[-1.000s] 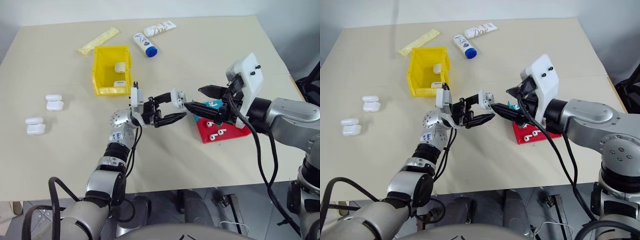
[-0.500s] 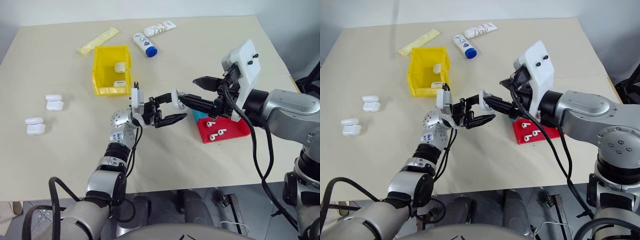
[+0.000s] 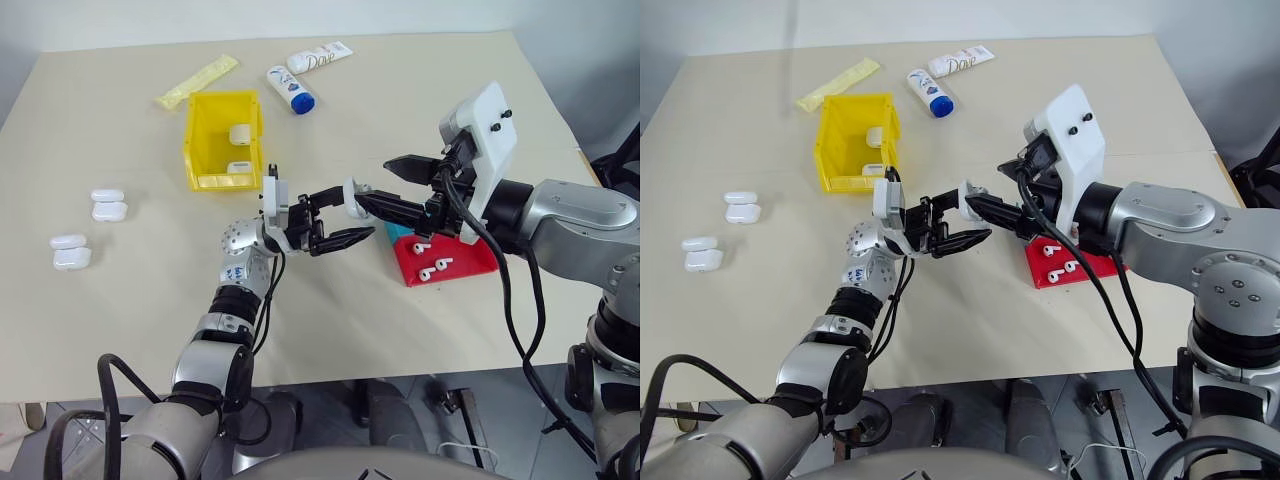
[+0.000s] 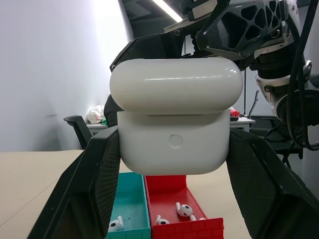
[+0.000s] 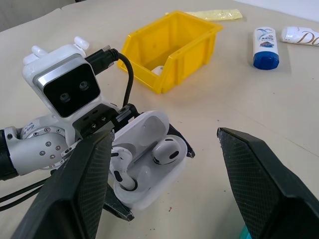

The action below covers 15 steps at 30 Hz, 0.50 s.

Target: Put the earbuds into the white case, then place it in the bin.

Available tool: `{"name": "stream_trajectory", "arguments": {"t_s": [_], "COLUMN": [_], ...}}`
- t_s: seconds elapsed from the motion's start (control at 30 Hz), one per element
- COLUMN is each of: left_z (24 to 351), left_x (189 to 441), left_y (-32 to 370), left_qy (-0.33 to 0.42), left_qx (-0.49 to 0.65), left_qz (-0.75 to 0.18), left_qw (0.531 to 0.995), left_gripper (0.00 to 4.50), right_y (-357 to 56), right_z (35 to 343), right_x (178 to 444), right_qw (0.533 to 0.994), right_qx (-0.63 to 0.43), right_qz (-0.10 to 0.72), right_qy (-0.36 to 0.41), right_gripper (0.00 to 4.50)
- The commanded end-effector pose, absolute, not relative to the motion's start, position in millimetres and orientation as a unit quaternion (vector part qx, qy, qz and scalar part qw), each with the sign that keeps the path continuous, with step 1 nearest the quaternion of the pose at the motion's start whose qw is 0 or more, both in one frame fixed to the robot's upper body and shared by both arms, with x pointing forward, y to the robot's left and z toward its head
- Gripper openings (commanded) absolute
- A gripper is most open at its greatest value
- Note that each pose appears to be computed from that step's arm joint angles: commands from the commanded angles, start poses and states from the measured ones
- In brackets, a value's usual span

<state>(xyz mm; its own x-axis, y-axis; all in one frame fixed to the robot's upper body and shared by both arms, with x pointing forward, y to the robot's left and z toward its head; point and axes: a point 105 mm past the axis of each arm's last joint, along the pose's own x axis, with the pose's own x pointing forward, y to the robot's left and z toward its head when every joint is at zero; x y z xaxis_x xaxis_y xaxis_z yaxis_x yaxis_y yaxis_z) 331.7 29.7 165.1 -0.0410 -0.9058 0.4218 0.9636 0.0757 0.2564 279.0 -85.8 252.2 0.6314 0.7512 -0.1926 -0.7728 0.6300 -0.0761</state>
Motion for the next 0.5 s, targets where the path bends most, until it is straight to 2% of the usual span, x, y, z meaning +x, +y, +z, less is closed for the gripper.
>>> {"name": "stream_trajectory", "arguments": {"t_s": [0.03, 0.5], "left_z": [173.2, 174.3], "left_x": [332.0, 333.0], "left_y": [29.9, 30.3], "left_qy": [-0.266, -0.266], "left_qx": [-0.047, -0.045], "left_qz": [-0.675, -0.673], "left_qw": [0.687, 0.688], "left_gripper": [2.79, 2.79], "right_y": [-85.0, -86.7], "right_z": [255.4, 247.5], "right_x": [275.4, 278.8], "right_qw": [0.899, 0.901], "right_qx": [-0.078, -0.075], "right_qz": [0.427, 0.421], "right_qy": [0.06, 0.069], "right_gripper": [3.45, 3.45]}}
